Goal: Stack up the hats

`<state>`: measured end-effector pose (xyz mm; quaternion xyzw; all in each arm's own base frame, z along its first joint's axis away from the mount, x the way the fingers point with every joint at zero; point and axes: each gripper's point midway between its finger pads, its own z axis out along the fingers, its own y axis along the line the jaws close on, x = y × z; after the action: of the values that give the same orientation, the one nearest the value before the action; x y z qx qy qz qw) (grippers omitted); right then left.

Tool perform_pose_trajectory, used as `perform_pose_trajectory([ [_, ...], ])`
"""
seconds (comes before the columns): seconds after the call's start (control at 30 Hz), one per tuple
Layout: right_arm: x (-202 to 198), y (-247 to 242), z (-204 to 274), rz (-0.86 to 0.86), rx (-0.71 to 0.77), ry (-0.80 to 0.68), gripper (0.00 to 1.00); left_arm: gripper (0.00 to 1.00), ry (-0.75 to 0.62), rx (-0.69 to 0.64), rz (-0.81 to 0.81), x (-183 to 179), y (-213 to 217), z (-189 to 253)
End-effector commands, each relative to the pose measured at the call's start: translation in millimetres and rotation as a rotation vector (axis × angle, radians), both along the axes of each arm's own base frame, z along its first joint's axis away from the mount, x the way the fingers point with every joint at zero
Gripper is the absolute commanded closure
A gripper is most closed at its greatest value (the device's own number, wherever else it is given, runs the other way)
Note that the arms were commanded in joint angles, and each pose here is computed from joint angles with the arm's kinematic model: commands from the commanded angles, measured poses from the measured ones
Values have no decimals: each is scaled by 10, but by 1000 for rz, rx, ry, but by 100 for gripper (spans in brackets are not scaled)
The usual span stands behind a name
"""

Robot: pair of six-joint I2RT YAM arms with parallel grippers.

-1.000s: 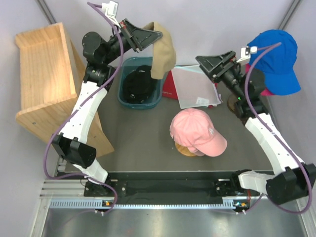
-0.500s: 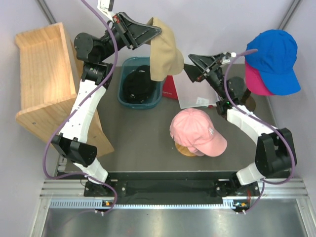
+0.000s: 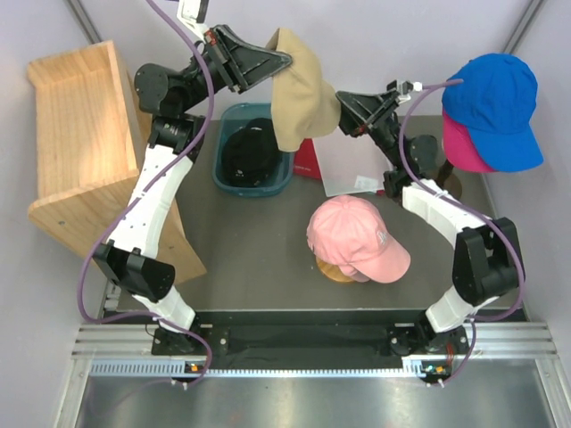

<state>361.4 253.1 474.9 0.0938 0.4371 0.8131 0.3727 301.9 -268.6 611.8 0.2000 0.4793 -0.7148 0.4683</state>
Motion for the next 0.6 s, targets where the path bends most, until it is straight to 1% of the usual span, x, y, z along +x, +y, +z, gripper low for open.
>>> perform_pose_trajectory([
  [0.0, -298, -65, 390, 31, 51, -149, 62, 100, -57, 17, 17, -112, 32, -12],
  [0.03, -304, -78, 393, 23, 44, -149, 69, 100, -37, 32, 25, -88, 26, -59],
  [0.07, -338, -82, 383, 12, 27, -155, 81, 100, -44, 45, 41, -53, 19, -109],
  [0.13, -296, -121, 329, -14, 1, -127, 92, 100, -31, 65, 56, -17, 27, -170],
  [0.17, -336, -149, 319, -24, -6, -126, 100, 100, -34, 76, 68, 14, 25, -217],
  [0.23, -322, -211, 284, -43, -19, -106, 100, 100, -27, 95, 91, 64, 70, -275],
  [0.3, -378, -341, 320, -73, -24, -105, 100, 100, 12, 135, 155, 233, 148, -421],
  [0.33, -320, -381, 266, -86, -47, -56, 100, 100, 30, 148, 195, 296, 193, -457],
  [0.37, -416, -438, 366, -119, -84, -87, 100, 85, 106, 199, 298, 513, 270, -622],
  [0.4, -375, -548, 389, -174, -129, -84, 100, 65, 136, 226, 367, 632, 364, -693],
  [0.43, -157, -567, 84, -207, -242, 96, 100, 49, 163, 256, 419, 714, 420, -774],
  [0.47, -258, -677, 334, -331, -359, -5, 100, 25, 148, 276, 509, 836, 512, -791],
  [0.5, -218, -775, 332, -410, -444, 11, 100, 18, 178, 304, 538, 874, 551, -878],
  [0.53, -113, -930, 285, -526, -517, 76, 100, 15, 177, 310, 566, 911, 580, -890],
  [0.57, -125, -1038, 182, -586, -671, 127, 100, 11, 180, 318, 583, 947, 596, -922],
])
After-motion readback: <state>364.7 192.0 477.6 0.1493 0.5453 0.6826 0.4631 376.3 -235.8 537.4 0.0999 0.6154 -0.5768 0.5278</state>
